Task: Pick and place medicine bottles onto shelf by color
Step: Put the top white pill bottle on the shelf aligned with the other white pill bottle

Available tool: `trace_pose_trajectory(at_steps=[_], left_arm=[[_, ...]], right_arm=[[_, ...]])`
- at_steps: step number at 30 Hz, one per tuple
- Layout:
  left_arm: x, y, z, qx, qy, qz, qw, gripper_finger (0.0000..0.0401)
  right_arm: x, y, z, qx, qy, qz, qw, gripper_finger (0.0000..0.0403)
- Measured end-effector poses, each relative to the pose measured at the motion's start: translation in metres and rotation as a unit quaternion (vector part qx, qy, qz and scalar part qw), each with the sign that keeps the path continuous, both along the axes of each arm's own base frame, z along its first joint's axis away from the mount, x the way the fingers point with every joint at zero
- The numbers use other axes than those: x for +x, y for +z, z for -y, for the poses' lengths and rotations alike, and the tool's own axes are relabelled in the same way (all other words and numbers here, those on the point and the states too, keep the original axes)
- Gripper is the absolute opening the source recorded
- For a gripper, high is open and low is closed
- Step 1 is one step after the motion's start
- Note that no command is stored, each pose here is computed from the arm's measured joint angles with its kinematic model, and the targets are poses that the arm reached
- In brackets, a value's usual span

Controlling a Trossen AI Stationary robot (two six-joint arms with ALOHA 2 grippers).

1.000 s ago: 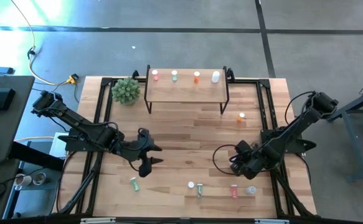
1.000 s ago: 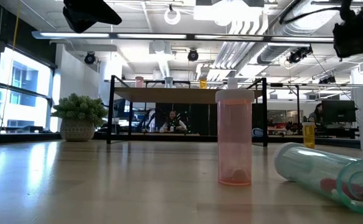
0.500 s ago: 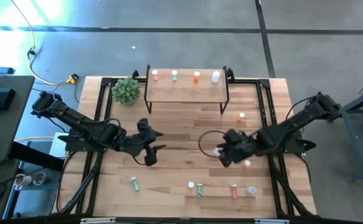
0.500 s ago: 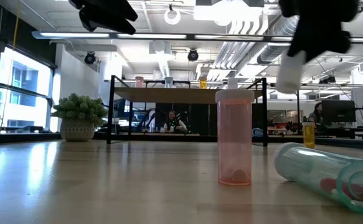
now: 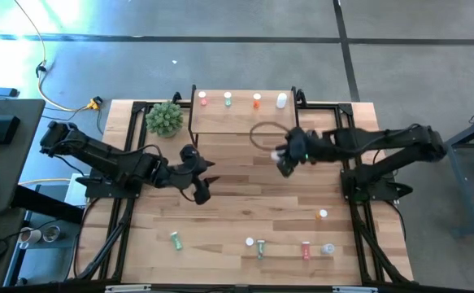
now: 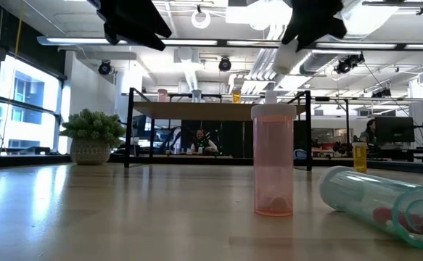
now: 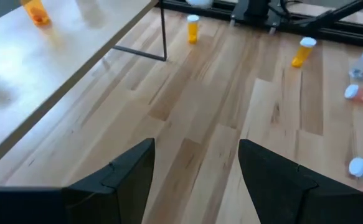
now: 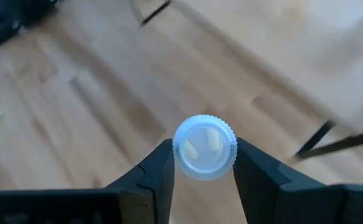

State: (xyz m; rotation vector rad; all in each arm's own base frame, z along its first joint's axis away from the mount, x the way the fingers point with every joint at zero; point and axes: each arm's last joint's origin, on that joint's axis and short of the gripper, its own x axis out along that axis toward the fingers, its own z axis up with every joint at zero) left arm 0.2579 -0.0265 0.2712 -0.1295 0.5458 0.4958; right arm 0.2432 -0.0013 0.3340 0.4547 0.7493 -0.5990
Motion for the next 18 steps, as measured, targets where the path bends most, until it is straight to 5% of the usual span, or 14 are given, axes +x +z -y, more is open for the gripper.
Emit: trace_pose_trajectory(at_steps=[18], left_arm=[[0.002, 0.004, -0.065, 0.022, -0.032, -0.023, 0.999, 0.0223]], right_arm=[[-0.032, 0.042, 0.118, -0.03, -0.114, -0.003, 0.993, 0.0126]])
